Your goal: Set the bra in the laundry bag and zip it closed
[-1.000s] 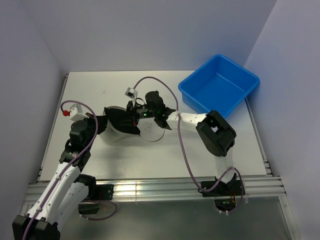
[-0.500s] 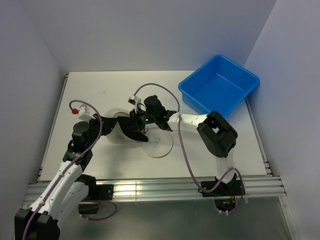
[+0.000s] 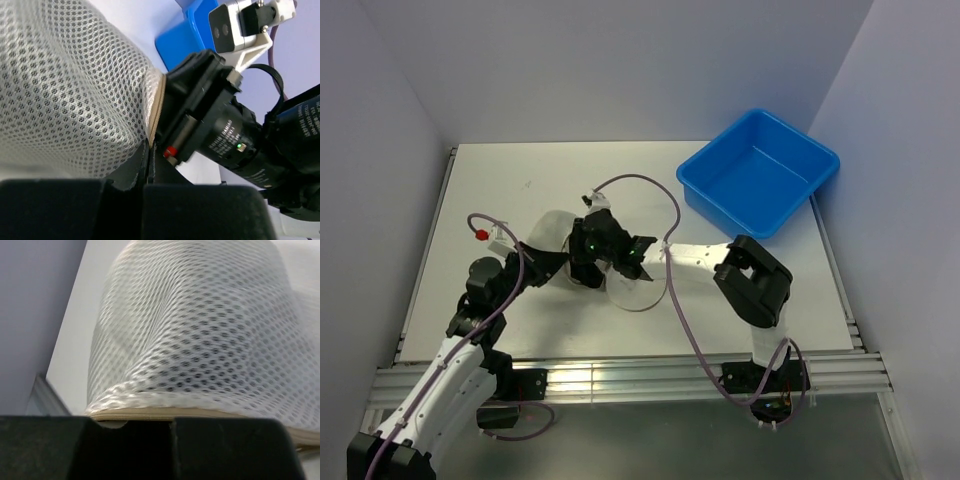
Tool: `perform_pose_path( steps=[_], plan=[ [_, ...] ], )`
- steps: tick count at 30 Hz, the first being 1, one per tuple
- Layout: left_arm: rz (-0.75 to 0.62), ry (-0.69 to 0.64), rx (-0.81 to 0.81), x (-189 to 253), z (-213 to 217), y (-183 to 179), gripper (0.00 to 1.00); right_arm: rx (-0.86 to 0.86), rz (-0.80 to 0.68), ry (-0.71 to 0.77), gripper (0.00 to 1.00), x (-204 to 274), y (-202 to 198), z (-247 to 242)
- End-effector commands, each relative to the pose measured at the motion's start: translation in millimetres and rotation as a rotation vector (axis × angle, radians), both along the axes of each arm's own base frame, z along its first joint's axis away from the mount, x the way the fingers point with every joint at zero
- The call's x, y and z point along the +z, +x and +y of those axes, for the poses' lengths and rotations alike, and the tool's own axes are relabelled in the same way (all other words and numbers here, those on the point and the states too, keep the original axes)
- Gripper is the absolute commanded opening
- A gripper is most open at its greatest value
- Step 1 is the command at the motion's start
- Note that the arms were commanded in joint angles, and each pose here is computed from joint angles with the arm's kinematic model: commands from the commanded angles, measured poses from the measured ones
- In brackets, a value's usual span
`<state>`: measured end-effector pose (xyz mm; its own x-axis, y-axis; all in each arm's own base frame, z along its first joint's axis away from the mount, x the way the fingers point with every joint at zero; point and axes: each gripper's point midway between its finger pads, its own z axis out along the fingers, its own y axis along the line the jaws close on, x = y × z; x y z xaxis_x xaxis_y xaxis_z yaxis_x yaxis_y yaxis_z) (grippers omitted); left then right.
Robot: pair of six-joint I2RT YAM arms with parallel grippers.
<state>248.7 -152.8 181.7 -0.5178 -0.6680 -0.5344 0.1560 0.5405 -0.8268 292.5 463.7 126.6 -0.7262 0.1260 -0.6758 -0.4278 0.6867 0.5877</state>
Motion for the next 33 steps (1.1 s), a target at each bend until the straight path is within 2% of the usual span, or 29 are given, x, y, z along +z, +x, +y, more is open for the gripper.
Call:
perform_pose_path(
  steps=[1, 5, 10, 13, 17, 18, 20, 21, 22, 25, 27, 28, 33],
  plan=[
    [-0.009, -0.092, -0.085, 14, -15, -11, 0.0, -0.305, -0.05, 0.07, 0.0, 15, 38, 0],
    [-0.007, -0.134, -0.085, 22, -17, -13, 0.0, -0.396, -0.024, 0.041, 0.0, -8, 44, -7],
    [0.005, -0.211, -0.155, 33, -27, -21, 0.0, -0.509, -0.084, 0.026, 0.0, 5, 64, -23],
    [0.004, -0.23, -0.158, 40, -28, -23, 0.0, -0.509, -0.106, 0.027, 0.0, 19, 70, -22],
    [-0.001, -0.298, -0.138, 51, -26, -23, 0.0, -0.461, -0.09, -0.031, 0.0, 5, 65, -18],
    [0.001, -0.311, -0.138, 51, -27, -22, 0.0, -0.442, -0.1, -0.052, 0.03, 0, 61, -20],
    [-0.002, -0.339, -0.132, 52, -27, -18, 0.0, -0.424, -0.087, -0.071, 0.17, -9, 50, -30],
    [0.022, -0.342, -0.124, 42, -27, -16, 0.0, -0.417, -0.089, -0.109, 0.26, -19, 44, -41],
    [0.016, -0.353, -0.123, 43, -27, -15, 0.0, -0.412, -0.104, -0.101, 0.4, -7, 42, -47],
    [0.034, -0.336, -0.106, 33, -27, -10, 0.0, -0.38, -0.141, -0.162, 0.61, 0, 35, -65],
    [0.022, -0.343, -0.111, 36, -27, -9, 0.0, -0.333, -0.137, -0.228, 0.69, -5, 27, -74],
    [0.02, -0.338, -0.108, 37, -27, -8, 0.0, -0.321, -0.139, -0.231, 0.77, 0, 24, -78],
    [0.006, -0.286, -0.061, 36, -20, -3, 0.0, -0.23, -0.101, -0.306, 0.94, -5, 3, -98]
  ],
)
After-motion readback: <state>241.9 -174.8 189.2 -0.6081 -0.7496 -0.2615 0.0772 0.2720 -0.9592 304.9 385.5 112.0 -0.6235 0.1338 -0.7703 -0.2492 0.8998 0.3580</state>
